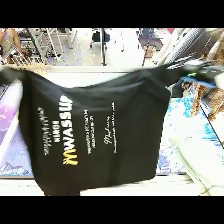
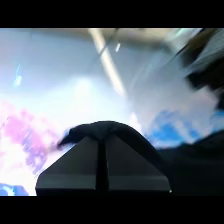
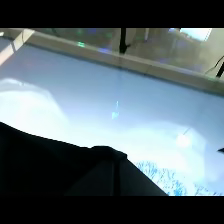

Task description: Fold the clothes and pants, and hang the long-sleeved shirts on hangers.

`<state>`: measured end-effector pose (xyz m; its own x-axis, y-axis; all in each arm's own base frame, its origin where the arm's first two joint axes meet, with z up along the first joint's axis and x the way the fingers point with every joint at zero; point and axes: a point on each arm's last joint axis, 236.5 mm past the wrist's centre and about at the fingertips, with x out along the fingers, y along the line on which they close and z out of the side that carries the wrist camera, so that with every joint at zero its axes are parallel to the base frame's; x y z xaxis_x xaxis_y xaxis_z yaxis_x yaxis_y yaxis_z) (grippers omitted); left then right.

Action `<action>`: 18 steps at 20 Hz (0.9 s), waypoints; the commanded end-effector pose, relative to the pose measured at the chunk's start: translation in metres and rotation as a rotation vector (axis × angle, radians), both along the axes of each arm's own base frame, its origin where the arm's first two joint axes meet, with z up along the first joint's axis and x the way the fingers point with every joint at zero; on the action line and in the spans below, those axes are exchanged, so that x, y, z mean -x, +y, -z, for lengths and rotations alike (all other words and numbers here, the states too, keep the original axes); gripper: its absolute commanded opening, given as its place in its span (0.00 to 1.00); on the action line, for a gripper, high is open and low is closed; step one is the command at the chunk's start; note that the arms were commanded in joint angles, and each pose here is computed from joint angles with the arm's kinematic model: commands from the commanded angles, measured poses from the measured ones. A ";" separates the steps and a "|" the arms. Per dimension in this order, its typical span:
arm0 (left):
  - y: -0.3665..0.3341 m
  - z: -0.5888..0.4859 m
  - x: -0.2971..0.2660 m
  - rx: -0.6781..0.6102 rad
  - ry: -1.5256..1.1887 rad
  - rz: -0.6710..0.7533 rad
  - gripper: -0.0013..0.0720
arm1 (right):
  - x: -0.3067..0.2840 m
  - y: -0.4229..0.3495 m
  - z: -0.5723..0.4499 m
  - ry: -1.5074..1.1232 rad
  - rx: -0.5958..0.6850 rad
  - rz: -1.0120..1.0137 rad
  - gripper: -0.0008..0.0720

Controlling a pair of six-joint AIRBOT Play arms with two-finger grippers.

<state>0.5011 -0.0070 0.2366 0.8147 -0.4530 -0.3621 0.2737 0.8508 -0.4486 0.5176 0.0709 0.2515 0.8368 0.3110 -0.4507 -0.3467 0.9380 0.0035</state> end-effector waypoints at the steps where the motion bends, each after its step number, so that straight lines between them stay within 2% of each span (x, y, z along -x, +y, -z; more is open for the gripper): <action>1: -0.003 0.167 -0.076 -0.109 0.205 -0.034 0.02 | -0.085 -0.002 0.146 0.141 -0.033 0.065 0.03; 3: 0.013 0.203 -0.106 -0.050 0.264 -0.076 0.02 | -0.114 0.001 0.193 0.154 -0.071 0.100 0.05; 4: 0.020 0.209 -0.117 -0.025 0.275 -0.091 0.10 | -0.122 0.002 0.207 0.170 -0.100 0.111 0.26; 5: 0.026 0.207 -0.120 -0.003 0.288 -0.095 0.45 | -0.125 -0.001 0.214 0.190 -0.117 0.123 0.48; 6: 0.033 0.202 -0.117 0.018 0.311 -0.094 0.72 | -0.123 -0.004 0.216 0.210 -0.115 0.118 0.52; 8: 0.052 0.202 -0.087 0.020 0.430 -0.070 0.72 | -0.106 -0.023 0.215 0.314 -0.135 0.109 0.54; 9: 0.066 0.211 -0.061 0.003 0.535 -0.067 0.68 | -0.088 -0.036 0.220 0.408 -0.158 0.104 0.54; 10: 0.083 0.228 -0.025 -0.029 0.691 -0.070 0.57 | -0.065 -0.048 0.230 0.515 -0.173 0.091 0.54; 13: 0.106 0.264 0.074 -0.087 1.053 -0.040 0.52 | 0.039 -0.073 0.272 0.940 -0.225 0.004 0.52; 14: 0.096 0.272 0.100 -0.072 1.103 -0.026 0.30 | 0.071 -0.077 0.282 1.046 -0.256 -0.011 0.49; 15: 0.084 0.280 0.125 -0.066 1.127 -0.011 0.24 | 0.099 -0.081 0.292 1.114 -0.291 0.003 0.48; 17: 0.057 0.299 0.179 -0.060 1.136 -0.027 0.24 | 0.149 -0.081 0.302 1.172 -0.356 -0.007 0.48; 18: 0.045 0.306 0.203 -0.055 1.113 -0.046 0.28 | 0.172 -0.078 0.304 1.188 -0.385 -0.024 0.49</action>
<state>0.3749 0.0601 -0.0445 0.0968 -0.4063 -0.9086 -0.2543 0.8725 -0.4173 0.4269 -0.0150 -0.0472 0.1150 0.4913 -0.8634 -0.0148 0.8699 0.4930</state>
